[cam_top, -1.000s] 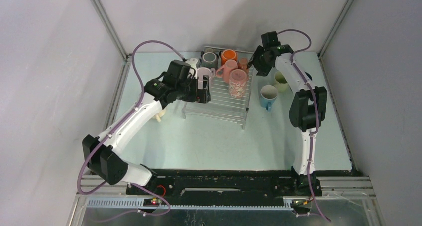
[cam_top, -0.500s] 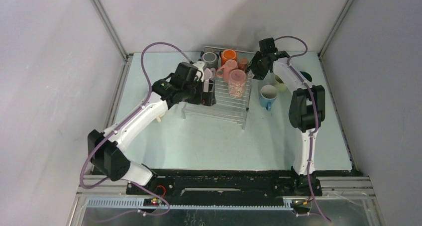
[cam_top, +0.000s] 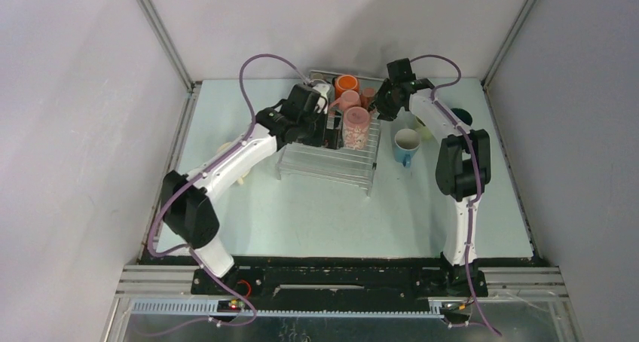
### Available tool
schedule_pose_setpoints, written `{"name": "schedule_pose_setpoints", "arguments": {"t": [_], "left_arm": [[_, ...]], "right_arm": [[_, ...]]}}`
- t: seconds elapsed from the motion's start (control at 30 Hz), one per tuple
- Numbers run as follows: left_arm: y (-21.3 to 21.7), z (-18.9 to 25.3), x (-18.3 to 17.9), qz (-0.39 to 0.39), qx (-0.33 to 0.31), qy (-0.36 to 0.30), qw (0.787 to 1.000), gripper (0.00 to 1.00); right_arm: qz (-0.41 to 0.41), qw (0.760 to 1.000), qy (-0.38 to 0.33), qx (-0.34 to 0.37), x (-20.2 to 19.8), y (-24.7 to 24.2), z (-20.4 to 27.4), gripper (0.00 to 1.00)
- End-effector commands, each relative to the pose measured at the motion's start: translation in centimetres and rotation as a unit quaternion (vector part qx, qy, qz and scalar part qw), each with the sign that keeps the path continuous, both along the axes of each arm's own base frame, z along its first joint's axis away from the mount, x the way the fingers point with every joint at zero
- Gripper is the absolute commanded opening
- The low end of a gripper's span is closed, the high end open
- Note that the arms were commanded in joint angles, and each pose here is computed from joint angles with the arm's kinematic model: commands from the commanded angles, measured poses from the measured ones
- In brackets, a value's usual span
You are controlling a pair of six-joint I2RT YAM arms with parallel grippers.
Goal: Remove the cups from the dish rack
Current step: Move the cup to the dish rack.
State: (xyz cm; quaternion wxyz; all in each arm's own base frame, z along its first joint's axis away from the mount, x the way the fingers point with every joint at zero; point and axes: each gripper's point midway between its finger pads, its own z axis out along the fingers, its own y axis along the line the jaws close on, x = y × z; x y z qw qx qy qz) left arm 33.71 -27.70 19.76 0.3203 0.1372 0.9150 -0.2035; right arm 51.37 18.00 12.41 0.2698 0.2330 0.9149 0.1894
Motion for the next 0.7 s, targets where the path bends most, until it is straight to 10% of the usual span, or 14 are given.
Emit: {"name": "schedule_pose_setpoints", "arguments": {"t": [0.0, 0.67], "left_arm": [[-2.7, 3.1, 3.1, -0.011, -0.024, -0.057, 0.998, 1.0], [-5.6, -1.2, 7.2, -0.013, 0.015, -0.054, 0.998, 1.0]], "right_arm": [[0.016, 1.0, -0.003, 0.001, -1.3, 1.2, 1.6, 0.5], [0.039, 0.999, 0.011, -0.006, -3.0, 2.5, 0.4, 0.47]]}}
